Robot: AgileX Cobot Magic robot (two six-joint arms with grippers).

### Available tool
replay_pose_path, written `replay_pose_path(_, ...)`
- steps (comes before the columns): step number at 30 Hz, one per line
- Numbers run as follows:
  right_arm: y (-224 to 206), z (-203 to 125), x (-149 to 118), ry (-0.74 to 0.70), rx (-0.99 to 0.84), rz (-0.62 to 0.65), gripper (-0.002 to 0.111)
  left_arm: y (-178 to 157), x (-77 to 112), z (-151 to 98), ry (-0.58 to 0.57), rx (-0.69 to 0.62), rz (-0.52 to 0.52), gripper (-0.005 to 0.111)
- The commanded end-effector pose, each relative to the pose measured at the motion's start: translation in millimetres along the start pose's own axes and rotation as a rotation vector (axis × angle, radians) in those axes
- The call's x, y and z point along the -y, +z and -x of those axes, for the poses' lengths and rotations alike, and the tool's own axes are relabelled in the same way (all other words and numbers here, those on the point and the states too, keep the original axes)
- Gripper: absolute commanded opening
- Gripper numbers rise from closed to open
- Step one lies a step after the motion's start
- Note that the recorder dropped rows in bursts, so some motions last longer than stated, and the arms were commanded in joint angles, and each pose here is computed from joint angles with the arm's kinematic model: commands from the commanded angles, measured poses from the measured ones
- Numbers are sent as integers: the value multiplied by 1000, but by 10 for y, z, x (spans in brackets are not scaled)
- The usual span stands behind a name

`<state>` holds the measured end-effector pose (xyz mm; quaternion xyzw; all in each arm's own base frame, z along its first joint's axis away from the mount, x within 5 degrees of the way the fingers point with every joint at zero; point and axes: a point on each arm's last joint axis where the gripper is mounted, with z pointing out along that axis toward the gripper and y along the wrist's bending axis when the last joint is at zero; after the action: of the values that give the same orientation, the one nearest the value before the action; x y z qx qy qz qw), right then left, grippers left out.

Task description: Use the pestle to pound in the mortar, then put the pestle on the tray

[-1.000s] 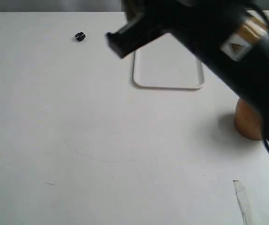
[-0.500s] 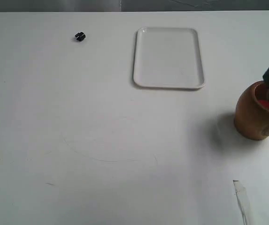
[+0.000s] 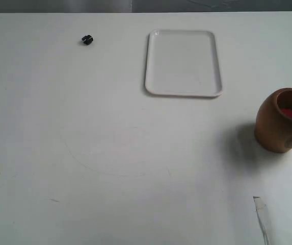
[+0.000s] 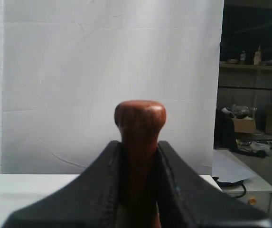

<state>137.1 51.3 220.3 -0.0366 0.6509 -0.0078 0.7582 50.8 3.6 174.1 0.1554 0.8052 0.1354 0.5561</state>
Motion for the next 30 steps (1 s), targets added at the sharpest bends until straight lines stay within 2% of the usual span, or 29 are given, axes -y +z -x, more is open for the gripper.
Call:
replay_pose_path(1,122,-147,-24,-54,-59,-16,0,0,6,4,-12,7,-8,0)
replay_pose_path(4,230,-266,-90,-39,-84,59,0,0,6,4,-12,7,-8,0)
replay_pose_path(9,485,-381,-75,-34,-129,4,0,0,6,4,-12,7,-8,0)
replay_pose_path(12,488,-492,-137,21,-172,59,0,0,6,4,-12,7,-8,0)
replay_pose_path(16,410,-745,-117,78,-299,34,0,0,6,4,-12,7,-8,0)
replay_pose_path(20,376,-874,-121,31,-363,41,0,0,6,4,-12,7,-8,0)
replay_pose_path(23,417,-787,-146,-48,-313,74,0,0,6,4,-12,7,-8,0)
replay_pose_path(30,362,-137,-53,-5,-1,73,0,0,6,4,-12,7,-8,0)
